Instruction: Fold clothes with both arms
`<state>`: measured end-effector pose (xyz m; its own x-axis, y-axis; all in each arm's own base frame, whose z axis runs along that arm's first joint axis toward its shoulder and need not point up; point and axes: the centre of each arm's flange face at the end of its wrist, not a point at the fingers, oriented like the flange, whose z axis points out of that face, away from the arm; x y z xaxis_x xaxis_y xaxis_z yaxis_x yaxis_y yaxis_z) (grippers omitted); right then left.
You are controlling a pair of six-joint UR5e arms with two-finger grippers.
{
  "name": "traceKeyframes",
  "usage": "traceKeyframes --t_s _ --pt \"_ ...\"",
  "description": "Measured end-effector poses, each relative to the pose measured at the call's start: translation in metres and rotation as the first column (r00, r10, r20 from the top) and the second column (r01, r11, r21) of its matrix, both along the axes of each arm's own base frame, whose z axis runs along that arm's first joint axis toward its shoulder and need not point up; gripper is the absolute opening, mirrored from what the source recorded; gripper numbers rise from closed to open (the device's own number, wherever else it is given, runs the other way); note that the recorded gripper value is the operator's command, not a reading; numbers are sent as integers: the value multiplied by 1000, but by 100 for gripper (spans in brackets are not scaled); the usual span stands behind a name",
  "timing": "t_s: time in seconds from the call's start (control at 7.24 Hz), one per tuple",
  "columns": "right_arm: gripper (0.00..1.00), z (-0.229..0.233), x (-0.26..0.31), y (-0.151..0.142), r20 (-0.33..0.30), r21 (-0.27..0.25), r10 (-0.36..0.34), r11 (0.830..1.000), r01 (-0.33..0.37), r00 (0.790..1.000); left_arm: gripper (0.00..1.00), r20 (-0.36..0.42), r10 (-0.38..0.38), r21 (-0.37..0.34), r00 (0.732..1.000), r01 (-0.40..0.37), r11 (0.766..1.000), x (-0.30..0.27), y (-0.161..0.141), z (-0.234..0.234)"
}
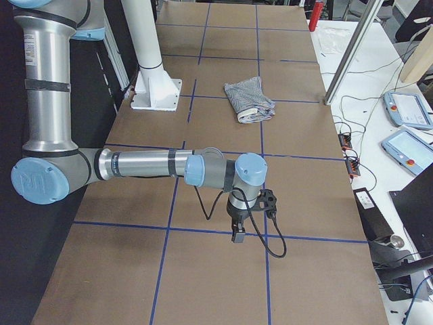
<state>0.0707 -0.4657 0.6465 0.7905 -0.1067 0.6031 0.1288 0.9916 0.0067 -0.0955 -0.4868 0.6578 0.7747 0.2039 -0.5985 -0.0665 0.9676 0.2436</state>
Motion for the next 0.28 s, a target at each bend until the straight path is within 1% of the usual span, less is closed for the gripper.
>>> traceKeyframes --t_s 0.28 --pt "100 -1 0 -1 0 2 0 1000 0 1000 100 0 0 4 1000 0 1000 0 0 4"
